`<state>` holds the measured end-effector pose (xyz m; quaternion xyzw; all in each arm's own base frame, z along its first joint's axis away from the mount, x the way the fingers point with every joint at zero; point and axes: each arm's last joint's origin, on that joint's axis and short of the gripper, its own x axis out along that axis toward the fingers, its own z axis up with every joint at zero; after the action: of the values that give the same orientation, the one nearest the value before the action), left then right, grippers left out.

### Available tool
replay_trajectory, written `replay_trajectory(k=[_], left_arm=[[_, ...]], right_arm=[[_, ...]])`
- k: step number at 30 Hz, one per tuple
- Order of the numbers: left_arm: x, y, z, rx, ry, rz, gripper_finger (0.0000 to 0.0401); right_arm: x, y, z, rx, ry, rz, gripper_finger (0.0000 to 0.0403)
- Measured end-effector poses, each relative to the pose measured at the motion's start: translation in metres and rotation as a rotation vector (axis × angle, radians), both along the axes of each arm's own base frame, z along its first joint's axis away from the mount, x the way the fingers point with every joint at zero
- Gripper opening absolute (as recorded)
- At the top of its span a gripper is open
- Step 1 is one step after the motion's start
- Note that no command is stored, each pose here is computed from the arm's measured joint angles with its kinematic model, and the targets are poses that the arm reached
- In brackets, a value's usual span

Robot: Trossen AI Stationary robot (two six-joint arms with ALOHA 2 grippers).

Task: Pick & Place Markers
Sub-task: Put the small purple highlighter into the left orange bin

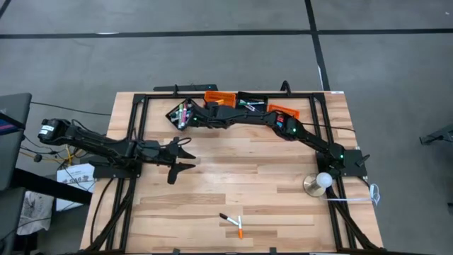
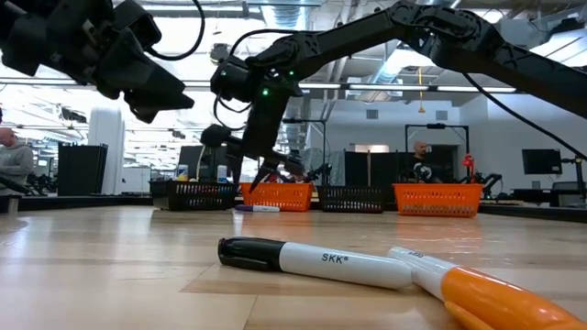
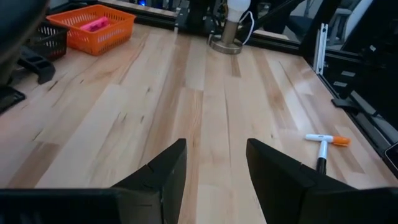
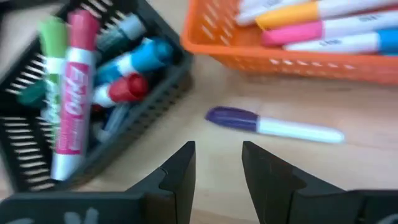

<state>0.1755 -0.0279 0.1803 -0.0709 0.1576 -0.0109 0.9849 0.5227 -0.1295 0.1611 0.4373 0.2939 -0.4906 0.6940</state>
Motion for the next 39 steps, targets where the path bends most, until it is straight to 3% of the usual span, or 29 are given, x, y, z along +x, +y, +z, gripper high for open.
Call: replay_trajectory(k=[5,12,27,31,39], left_arm=[[0.0,0.0,0.0,0.001,0.003,0.0,0.0167],[0.0,0.0,0.0,-0.004,0.003,0.001,0.0167],[0.0,0.0,0.0,-0.006,0.003,0.005,0.0167],[0.0,0.002,0.0,0.009,0.001,0.052,0.0167],[0.0,0.003,-0.002,-0.016,0.007,0.111,0.0167]], right_arm=[[0.003,-0.003,0.004,-0.008,-0.003,0.122,0.0122],[-0.024,-0.002,0.012,0.04,0.14,-0.137,0.0122],[-0.021,-0.008,0.011,0.0,0.087,-0.211,0.0122],[-0.023,-0.012,0.011,0.001,0.09,-0.219,0.0122],[-0.029,-0.025,-0.01,0.09,0.103,-0.222,0.0122]])
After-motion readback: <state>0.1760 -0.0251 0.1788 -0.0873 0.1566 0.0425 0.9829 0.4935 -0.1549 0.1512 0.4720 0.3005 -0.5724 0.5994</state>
